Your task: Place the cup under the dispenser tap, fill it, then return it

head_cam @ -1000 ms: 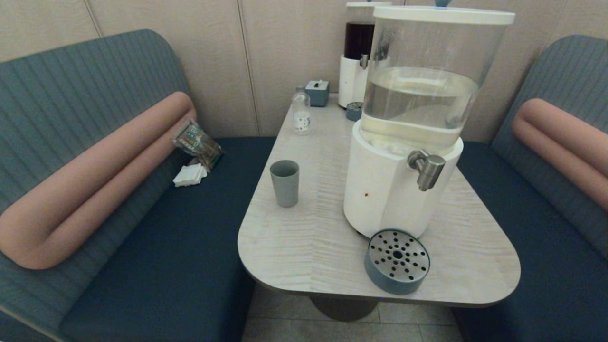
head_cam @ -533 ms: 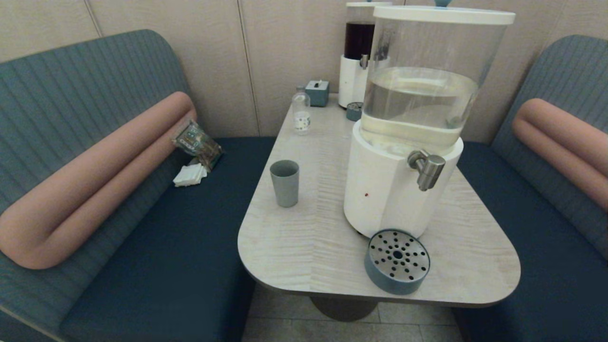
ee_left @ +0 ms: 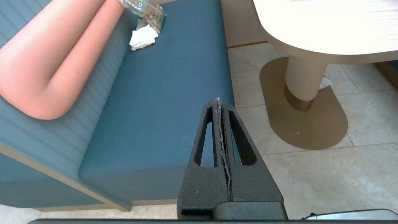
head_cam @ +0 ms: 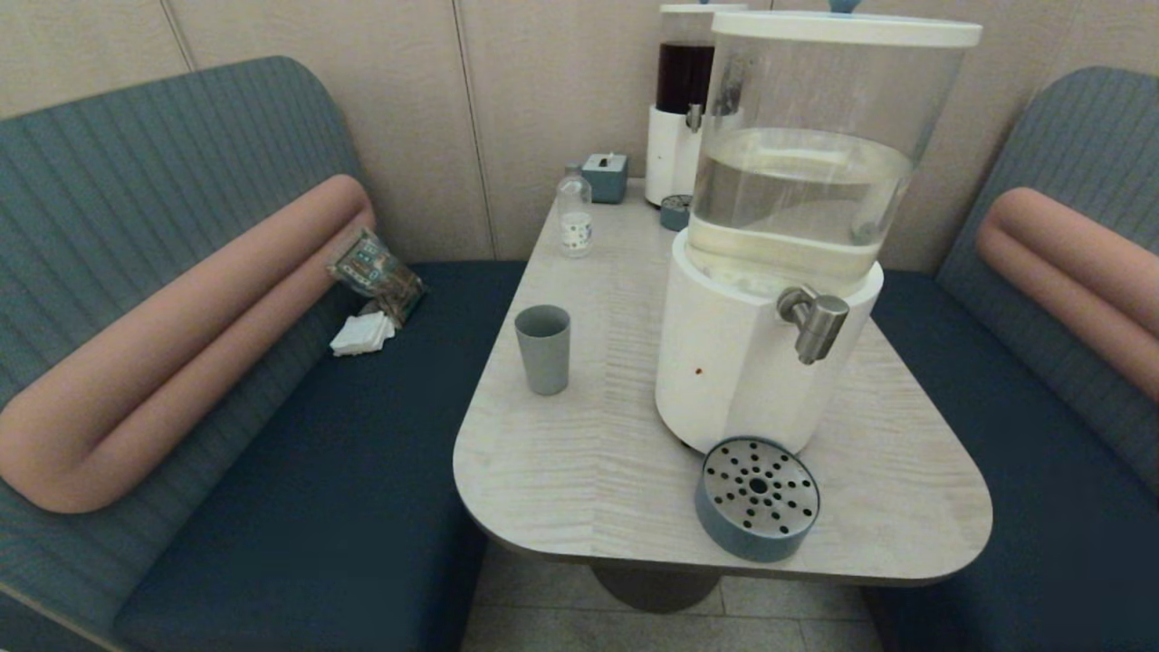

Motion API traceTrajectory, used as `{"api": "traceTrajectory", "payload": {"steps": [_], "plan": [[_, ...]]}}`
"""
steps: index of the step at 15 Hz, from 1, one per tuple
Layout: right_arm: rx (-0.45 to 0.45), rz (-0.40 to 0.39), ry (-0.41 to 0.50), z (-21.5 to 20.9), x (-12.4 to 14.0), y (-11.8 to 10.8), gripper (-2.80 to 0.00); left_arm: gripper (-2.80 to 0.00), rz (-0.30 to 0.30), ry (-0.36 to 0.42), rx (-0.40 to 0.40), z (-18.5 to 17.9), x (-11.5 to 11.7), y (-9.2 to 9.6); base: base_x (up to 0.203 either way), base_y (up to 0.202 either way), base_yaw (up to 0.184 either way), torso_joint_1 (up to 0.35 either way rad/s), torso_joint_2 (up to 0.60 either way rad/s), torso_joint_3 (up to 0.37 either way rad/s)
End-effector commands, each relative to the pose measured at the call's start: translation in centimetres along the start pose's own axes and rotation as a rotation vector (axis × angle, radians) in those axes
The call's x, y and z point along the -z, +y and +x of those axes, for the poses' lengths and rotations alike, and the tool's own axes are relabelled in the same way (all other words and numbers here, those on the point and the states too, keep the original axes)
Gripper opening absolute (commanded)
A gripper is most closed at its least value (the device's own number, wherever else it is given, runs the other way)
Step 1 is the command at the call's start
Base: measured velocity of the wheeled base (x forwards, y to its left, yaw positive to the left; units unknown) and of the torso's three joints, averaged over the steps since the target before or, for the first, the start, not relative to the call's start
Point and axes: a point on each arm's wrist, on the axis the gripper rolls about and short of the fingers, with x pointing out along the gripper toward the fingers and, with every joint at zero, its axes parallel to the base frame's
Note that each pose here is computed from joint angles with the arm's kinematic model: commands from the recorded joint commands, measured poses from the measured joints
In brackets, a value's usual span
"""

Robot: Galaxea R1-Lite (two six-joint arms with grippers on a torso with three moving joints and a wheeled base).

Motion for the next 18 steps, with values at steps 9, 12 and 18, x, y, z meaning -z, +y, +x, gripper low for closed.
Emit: {"api": "traceTrajectory", "payload": {"steps": [9, 12, 18], "plan": [[0.000, 0.000, 0.001, 0.01, 0.00, 0.00, -2.80, -2.80, -0.005, 0.005, 0.001, 0.02, 0.01, 0.00, 0.000, 0.000, 0.000, 0.000, 0.00, 0.000], [0.000, -0.001, 0.001, 0.01, 0.00, 0.00, -2.80, -2.80, -0.005, 0.005, 0.001, 0.02, 0.02, 0.00, 0.000, 0.000, 0.000, 0.000, 0.00, 0.000], [0.000, 0.000, 0.001, 0.01, 0.00, 0.00, -2.80, -2.80, -0.005, 0.004, 0.001, 0.02, 0.00, 0.00, 0.000, 0.000, 0.000, 0.000, 0.00, 0.000]]}}
